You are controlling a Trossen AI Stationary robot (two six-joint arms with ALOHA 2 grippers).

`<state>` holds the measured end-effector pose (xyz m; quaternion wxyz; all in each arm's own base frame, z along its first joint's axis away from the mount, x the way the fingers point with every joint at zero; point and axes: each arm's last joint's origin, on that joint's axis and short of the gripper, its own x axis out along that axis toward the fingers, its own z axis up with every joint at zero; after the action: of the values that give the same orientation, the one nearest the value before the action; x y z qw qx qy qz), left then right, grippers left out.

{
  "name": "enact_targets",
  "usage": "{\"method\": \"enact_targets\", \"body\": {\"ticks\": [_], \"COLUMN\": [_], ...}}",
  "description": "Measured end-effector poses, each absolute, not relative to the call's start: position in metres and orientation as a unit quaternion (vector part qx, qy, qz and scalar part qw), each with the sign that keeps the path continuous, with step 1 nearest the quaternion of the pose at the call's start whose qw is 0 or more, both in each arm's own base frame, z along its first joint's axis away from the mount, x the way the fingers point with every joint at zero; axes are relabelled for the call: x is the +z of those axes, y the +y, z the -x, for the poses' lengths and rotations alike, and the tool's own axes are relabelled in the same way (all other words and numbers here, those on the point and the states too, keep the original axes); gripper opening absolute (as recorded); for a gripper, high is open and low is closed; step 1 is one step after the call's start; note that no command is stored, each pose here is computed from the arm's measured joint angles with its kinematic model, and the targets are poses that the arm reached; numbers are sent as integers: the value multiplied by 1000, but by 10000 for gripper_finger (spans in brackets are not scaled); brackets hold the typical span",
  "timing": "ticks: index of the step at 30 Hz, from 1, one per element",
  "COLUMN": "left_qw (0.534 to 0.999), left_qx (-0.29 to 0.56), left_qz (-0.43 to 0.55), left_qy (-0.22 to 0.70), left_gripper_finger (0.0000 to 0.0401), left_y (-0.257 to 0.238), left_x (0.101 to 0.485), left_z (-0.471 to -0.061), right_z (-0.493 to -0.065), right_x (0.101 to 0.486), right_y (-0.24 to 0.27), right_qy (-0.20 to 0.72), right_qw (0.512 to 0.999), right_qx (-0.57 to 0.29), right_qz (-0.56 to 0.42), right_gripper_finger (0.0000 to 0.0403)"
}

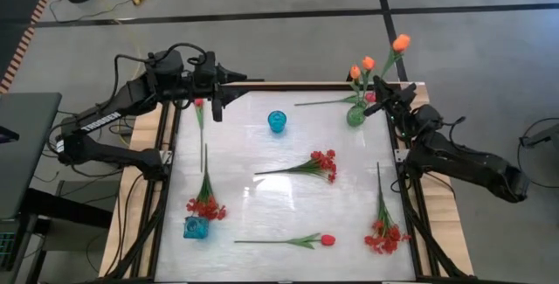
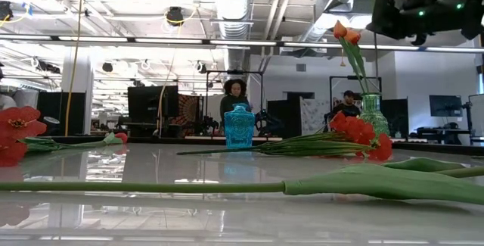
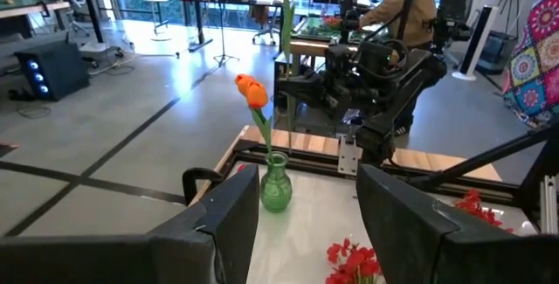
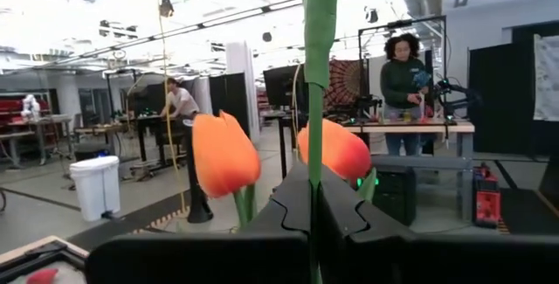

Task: Sort flowers into vase by color
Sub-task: Put the orange tulip into the green vase

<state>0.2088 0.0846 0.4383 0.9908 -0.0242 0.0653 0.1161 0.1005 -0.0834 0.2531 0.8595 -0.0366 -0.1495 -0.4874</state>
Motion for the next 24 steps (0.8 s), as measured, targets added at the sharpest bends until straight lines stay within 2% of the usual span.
{"method": "enact_targets", "body": {"ticks": [24], "left_qw": [989], "left_qx": [117], "left_qz": [41], "left_qy": [75], "left_gripper_finger": [180], "left_y": [85], "left_x": [436], "left_z": [-209], "right_z": [-113], "right_x": [242], "right_y": [-103], "right_qy": [-120], "right_qw": [836], "right_qx": [-535], "right_qz": [37], "right_gripper_finger": [23]}}
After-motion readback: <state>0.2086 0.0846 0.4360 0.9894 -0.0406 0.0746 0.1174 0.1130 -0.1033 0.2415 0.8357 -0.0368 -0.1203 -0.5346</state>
